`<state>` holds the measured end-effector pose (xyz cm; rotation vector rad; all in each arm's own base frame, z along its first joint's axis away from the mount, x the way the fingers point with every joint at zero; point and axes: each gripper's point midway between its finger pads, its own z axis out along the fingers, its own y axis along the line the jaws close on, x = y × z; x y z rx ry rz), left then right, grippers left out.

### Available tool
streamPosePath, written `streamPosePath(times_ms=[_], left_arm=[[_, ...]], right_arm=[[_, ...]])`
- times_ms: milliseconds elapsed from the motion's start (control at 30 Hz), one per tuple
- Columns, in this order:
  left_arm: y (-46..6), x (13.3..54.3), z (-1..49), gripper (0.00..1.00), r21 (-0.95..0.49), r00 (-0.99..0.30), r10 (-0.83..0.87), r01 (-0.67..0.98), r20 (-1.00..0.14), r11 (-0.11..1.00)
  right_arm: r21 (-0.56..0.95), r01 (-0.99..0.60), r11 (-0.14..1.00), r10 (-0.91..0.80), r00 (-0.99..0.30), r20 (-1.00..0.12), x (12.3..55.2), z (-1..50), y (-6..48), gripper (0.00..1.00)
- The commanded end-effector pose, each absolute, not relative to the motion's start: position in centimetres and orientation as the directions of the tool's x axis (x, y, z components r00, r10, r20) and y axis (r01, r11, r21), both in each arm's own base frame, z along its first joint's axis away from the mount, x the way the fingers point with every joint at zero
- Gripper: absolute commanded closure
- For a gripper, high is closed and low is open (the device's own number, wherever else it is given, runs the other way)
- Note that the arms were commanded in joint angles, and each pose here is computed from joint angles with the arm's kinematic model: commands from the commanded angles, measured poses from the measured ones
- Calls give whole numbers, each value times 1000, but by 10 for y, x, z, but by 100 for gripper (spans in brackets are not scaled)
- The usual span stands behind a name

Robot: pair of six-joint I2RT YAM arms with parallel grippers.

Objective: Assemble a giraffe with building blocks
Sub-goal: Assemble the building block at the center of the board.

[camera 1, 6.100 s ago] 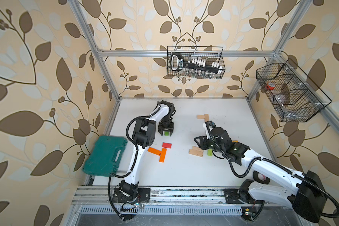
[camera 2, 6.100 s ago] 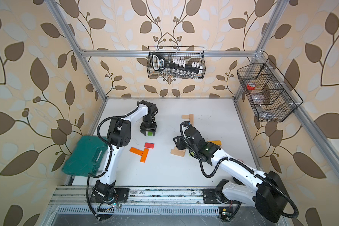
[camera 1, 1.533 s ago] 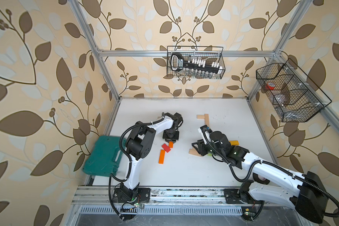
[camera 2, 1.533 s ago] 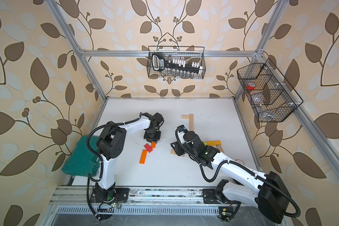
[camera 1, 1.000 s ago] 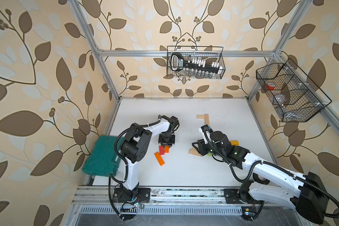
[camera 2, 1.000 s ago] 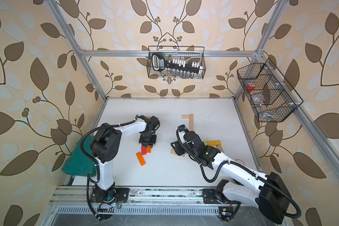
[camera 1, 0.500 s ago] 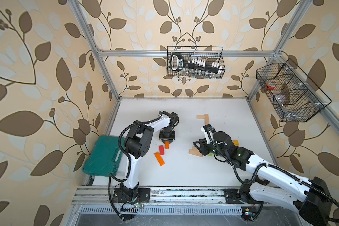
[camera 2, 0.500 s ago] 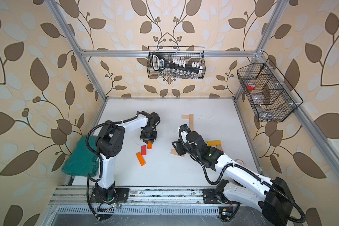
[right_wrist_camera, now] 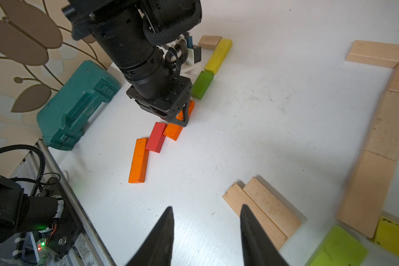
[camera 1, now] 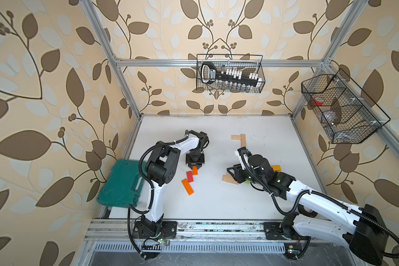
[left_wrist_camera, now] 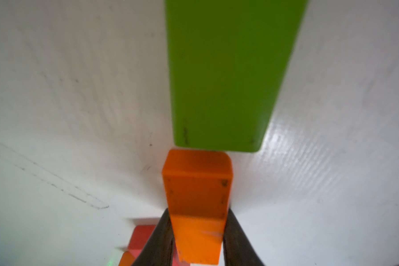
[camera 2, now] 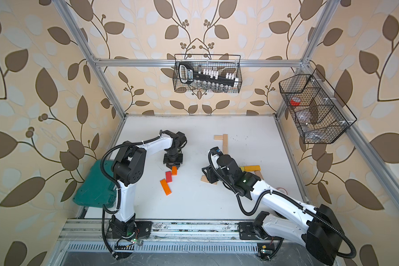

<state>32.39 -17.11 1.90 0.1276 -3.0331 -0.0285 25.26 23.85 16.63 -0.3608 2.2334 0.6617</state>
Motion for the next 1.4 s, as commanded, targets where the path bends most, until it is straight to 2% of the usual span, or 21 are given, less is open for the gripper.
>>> streamPosePath(times_ms=[0,600,1367], left_arm=[[-164,323,12,73,53,-987,-88,-82,131,995],[-170,335,13,75,39,-990,-65,-61,127,997],[-168,342,9,66,40,-988,-78,-73,131,997]], right_arm=[[334,-445,831,-55,-663,-746,255,165,238,56],[327,-442,835,-59,-664,-746,258,164,239,56],[318,-432,844,-56,-662,-747,258,162,235,56]])
